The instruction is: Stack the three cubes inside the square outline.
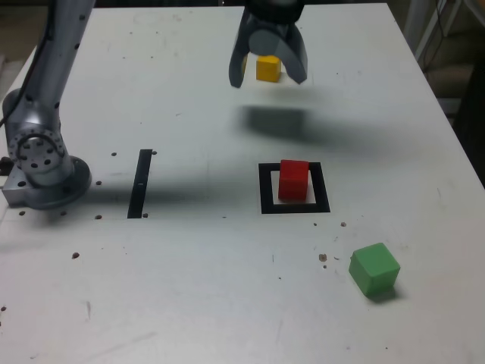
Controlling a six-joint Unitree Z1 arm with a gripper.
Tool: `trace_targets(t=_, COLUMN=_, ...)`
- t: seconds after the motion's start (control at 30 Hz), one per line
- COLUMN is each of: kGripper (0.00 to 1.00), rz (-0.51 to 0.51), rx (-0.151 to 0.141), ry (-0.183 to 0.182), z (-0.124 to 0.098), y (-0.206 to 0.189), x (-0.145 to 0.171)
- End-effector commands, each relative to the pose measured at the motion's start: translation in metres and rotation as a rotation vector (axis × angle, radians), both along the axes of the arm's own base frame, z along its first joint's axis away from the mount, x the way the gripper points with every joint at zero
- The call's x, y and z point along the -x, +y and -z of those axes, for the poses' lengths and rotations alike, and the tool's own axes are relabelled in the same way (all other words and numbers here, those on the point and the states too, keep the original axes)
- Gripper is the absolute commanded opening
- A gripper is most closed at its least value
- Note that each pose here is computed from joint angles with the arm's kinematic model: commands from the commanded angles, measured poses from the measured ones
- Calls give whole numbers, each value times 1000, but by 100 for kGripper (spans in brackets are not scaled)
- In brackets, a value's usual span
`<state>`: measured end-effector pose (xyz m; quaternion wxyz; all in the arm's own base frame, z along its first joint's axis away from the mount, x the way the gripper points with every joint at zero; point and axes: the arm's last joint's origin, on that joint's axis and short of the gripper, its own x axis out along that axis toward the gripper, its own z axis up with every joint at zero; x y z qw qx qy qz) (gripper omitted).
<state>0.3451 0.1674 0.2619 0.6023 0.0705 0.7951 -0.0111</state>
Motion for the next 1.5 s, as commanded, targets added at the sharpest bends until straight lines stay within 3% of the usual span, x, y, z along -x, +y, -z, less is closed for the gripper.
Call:
trace_targets(t=0.0, kGripper=99, rz=5, rx=0, ry=8, z=1, y=8, x=1)
trace_targets(t=0.27, kGripper=100, rz=41, rx=-8, ry=16, z=-2, y=37, x=11)
trace_targets(t=0.67, kGripper=99, rz=182, rx=-17, ry=18, z=-1, y=78, x=2)
trace_targets(t=1.17, kGripper=96, rz=193, rx=13, ry=59, z=41, y=115, x=-20)
trace_targets(t=1.47, kGripper=84, rz=194, rx=24, ry=70, z=46, y=118, x=-25)
